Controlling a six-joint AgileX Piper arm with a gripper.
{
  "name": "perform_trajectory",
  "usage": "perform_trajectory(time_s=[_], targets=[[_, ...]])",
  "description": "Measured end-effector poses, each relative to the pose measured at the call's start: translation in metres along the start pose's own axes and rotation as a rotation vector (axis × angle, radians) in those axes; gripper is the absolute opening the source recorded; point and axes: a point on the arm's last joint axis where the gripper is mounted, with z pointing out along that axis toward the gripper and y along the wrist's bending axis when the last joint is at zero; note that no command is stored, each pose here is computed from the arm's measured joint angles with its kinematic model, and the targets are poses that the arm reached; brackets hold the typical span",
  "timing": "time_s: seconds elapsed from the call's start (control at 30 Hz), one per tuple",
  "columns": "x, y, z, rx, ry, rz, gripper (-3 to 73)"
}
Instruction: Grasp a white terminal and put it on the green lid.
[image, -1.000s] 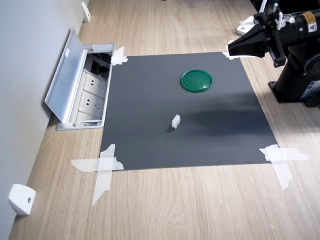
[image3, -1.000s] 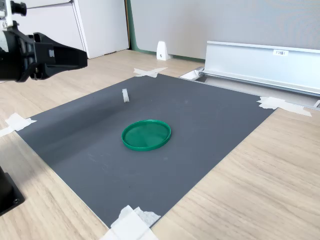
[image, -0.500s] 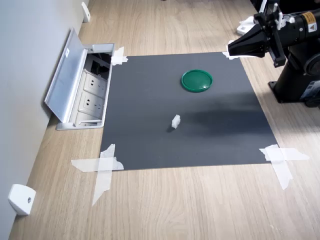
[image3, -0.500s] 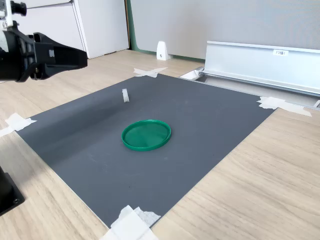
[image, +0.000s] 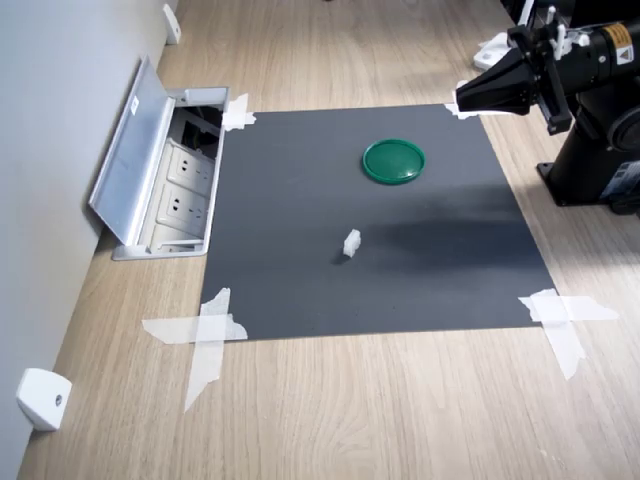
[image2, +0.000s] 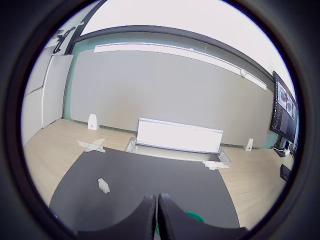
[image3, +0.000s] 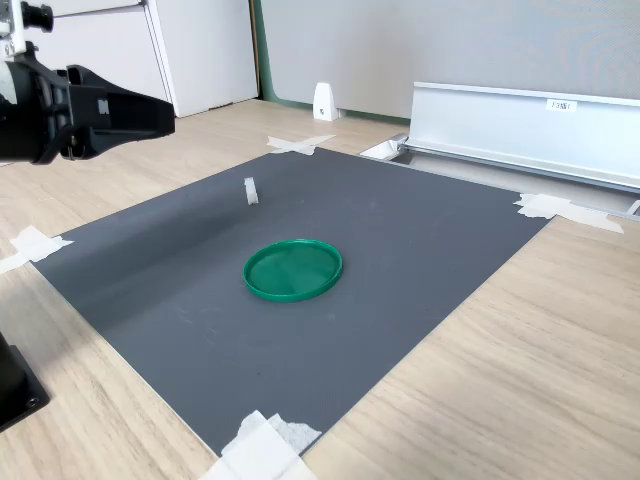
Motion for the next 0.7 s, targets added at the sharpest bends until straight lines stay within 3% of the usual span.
perform_trajectory(time_s=[0.7], targets=[[-0.011,-0.001,0.000,-0.011,0.042,0.027,-0.9]])
